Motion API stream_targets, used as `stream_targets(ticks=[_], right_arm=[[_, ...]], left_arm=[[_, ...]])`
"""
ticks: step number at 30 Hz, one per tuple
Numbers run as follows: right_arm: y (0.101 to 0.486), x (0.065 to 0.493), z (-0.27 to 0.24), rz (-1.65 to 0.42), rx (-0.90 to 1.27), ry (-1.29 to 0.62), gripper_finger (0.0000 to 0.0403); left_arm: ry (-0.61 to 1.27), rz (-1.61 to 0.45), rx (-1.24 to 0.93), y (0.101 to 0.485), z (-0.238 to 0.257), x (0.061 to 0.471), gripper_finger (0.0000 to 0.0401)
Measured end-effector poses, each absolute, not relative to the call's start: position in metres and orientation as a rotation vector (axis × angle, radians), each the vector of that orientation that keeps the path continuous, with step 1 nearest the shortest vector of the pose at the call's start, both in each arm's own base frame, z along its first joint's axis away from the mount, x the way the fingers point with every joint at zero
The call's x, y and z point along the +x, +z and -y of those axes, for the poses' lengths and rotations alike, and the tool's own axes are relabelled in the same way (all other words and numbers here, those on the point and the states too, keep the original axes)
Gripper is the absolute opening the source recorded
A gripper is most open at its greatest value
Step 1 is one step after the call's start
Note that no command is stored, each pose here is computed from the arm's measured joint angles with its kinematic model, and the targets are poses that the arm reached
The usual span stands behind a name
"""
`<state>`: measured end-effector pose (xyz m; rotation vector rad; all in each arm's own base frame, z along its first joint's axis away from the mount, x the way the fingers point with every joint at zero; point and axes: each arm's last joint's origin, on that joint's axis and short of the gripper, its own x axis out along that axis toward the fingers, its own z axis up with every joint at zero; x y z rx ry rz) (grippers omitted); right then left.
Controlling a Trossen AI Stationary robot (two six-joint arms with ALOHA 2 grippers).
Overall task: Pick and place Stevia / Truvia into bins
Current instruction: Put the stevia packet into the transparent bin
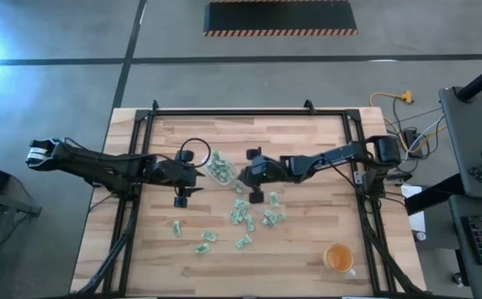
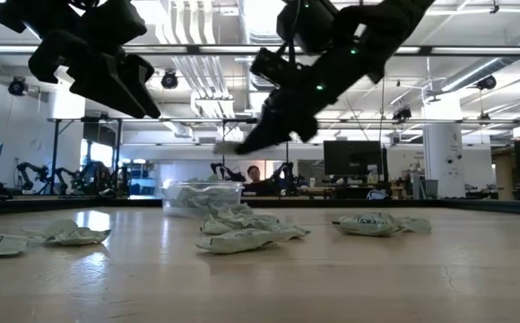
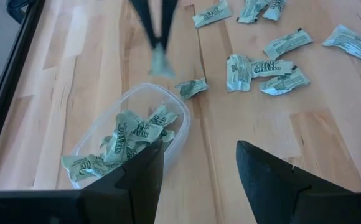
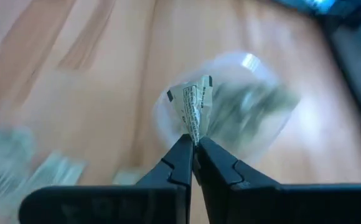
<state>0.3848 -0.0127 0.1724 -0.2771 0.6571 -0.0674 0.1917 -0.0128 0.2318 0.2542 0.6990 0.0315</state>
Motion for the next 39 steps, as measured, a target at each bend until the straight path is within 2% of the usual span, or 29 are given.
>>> stream_targets(ticks=[6,13,18,22,32,35,39], right_arm=[[0.180,0.408,0.031,-0.544,-0.341,-0.106,0.0013],[0.168,0.439,0.057,-0.542,-0.222,-0.185,0.0013],[0.144,0.457,0.061,-0.709,-0.207,-0.165,0.0013],[0.140,0.467,0.062,-0.813,-0.202,-0.149,0.0013],[0.149,0.469,0.061,-0.834,-0.212,-0.139,0.0013],[0.147,0.467,0.059,-0.862,-0.237,-0.121,0.0023],[0.146,0.467,0.058,-0.866,-0.244,-0.116,0.0060]], left_arm=[[0.032,-0.698,0.254,0.232,0.013,0.192,0.0185],[0.032,-0.697,0.254,0.232,0.013,0.191,0.0185],[0.032,-0.705,0.255,0.232,0.013,0.190,0.0185],[0.031,-0.712,0.256,0.232,0.012,0.189,0.0185],[0.031,-0.711,0.255,0.232,0.012,0.188,0.0185],[0.031,-0.710,0.255,0.232,0.012,0.188,0.0185],[0.031,-0.710,0.255,0.232,0.012,0.188,0.0185]])
